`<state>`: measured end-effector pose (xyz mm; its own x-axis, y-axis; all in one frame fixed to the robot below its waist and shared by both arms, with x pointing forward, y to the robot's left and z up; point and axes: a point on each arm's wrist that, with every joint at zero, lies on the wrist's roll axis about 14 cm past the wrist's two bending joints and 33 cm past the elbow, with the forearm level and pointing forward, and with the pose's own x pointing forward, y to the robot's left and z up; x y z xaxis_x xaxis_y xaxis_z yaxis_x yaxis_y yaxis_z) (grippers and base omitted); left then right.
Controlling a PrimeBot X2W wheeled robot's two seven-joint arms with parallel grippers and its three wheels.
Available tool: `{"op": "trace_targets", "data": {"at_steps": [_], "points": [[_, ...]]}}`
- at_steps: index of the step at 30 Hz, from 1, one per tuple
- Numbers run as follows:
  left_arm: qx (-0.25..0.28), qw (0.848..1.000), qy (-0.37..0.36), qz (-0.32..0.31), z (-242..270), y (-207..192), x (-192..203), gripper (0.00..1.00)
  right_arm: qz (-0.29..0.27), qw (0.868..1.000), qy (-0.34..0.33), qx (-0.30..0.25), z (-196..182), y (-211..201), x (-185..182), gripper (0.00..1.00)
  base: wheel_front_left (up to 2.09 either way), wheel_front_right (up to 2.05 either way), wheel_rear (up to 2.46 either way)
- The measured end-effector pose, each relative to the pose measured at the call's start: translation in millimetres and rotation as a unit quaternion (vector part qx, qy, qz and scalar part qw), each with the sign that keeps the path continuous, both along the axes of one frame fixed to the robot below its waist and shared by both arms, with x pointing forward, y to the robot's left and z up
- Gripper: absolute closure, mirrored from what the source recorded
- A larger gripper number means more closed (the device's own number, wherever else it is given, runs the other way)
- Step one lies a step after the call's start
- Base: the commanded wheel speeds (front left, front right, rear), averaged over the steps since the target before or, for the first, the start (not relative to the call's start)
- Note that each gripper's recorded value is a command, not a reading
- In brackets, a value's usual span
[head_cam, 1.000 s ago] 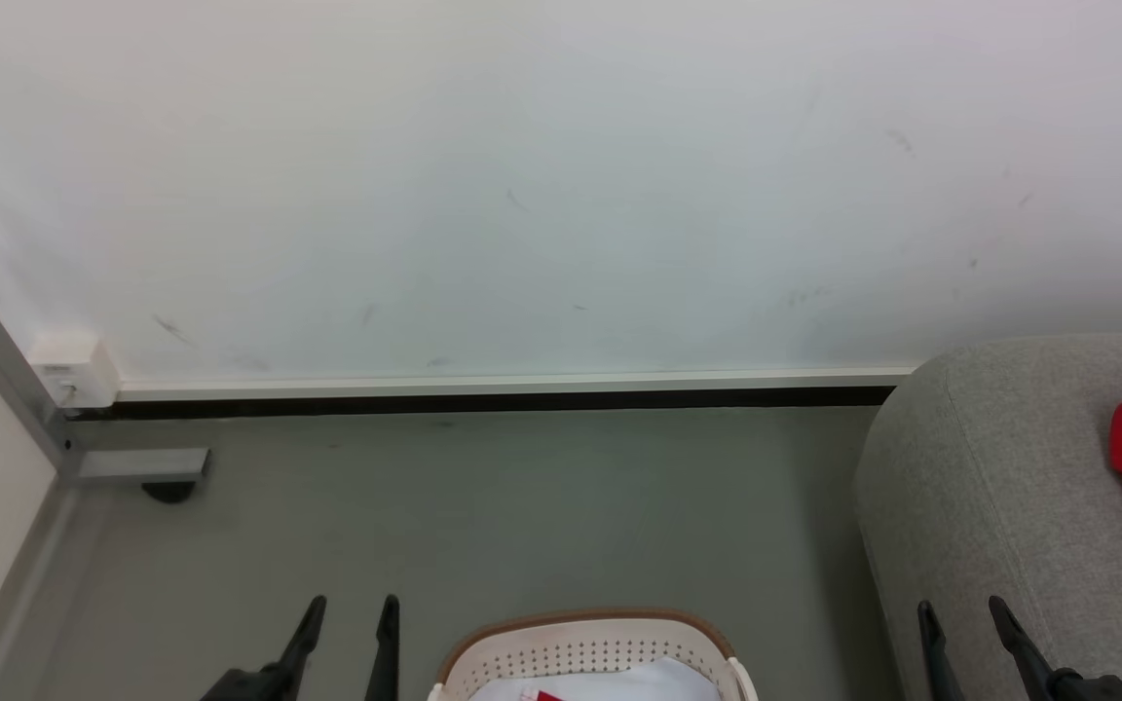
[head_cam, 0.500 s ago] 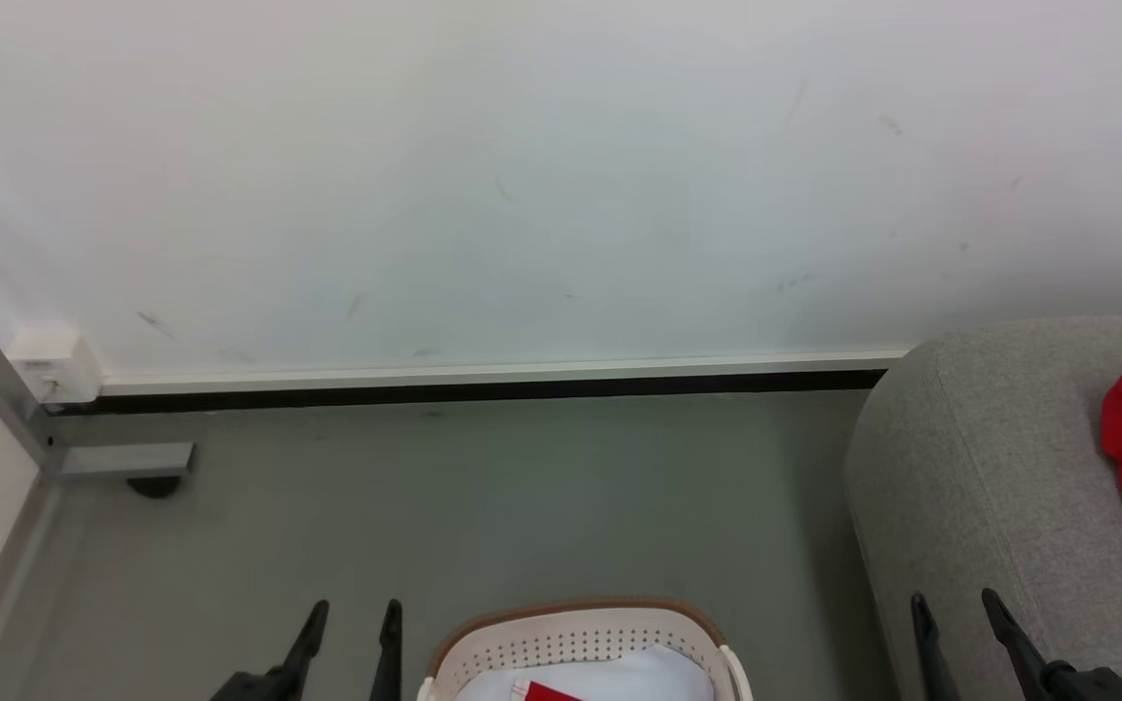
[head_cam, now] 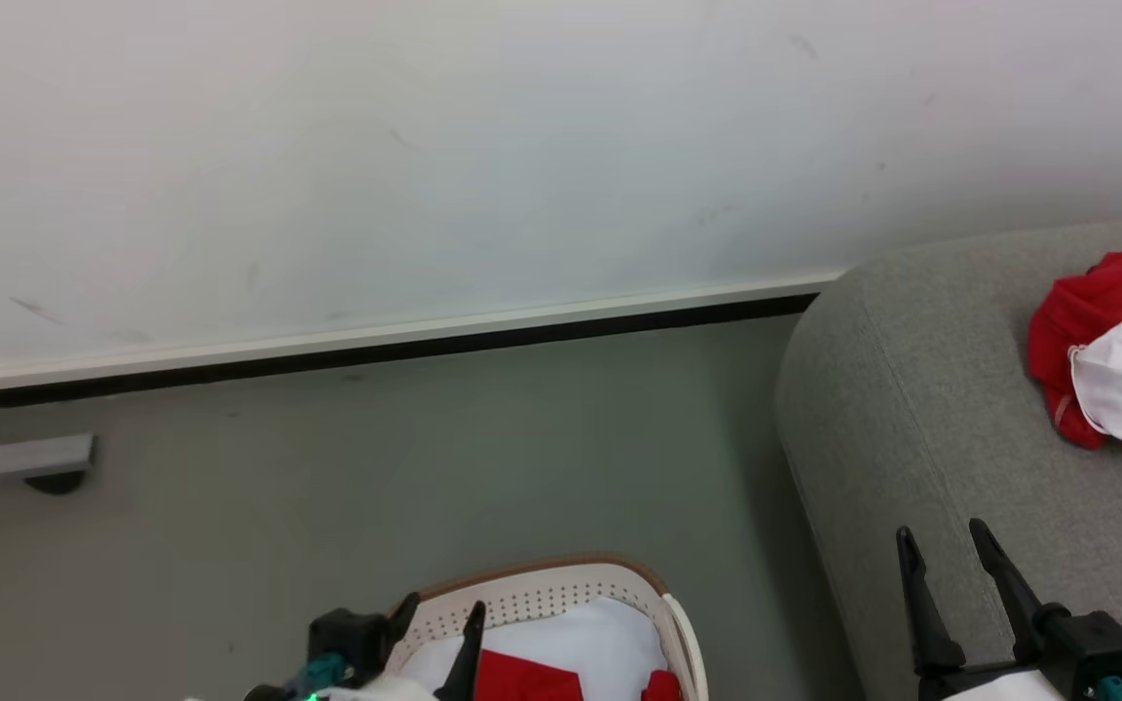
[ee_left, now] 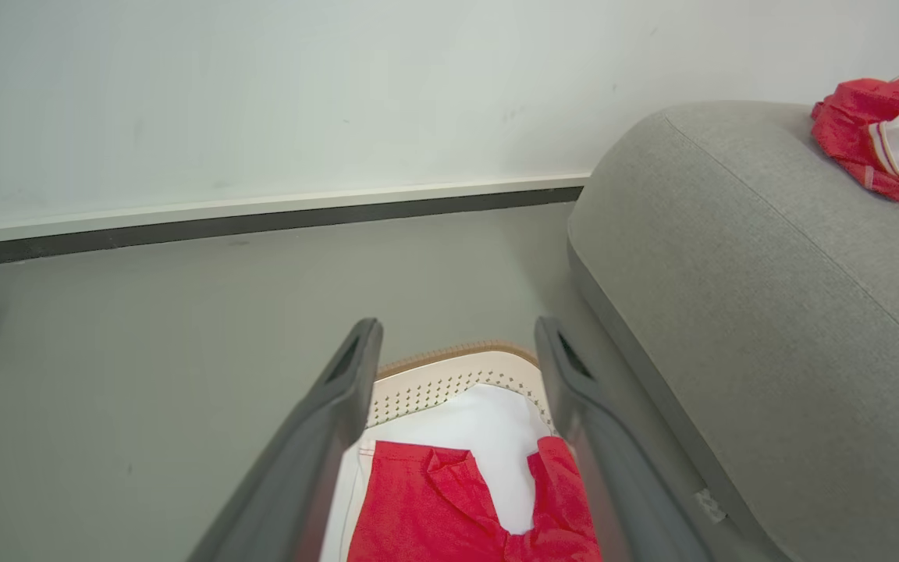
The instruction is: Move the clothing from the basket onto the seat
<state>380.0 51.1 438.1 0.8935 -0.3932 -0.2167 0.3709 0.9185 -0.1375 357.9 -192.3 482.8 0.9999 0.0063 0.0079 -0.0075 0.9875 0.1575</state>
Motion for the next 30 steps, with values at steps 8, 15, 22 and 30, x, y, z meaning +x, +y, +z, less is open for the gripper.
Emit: {"op": "trace_targets", "data": {"at_steps": [8,15,22,30], "points": [[0.043,0.986,0.130,-0.098,-56,-51,3,0.00,-0.029,1.000,0.004,0.004,-1,-20,9,0.00,0.00,0.00,0.00],[0.076,0.957,0.230,-0.162,-108,-80,-6,0.00,-0.056,0.998,0.014,0.004,-7,-38,18,0.00,0.00,0.00,0.00],[0.119,0.928,0.292,-0.201,-158,-94,-7,0.00,-0.066,0.998,0.022,0.003,-15,-48,38,0.00,0.00,0.00,0.00],[0.171,0.899,0.340,-0.218,-218,-88,4,0.00,-0.065,0.998,0.025,0.003,-26,-53,71,0.00,0.00,0.00,0.00]]}}
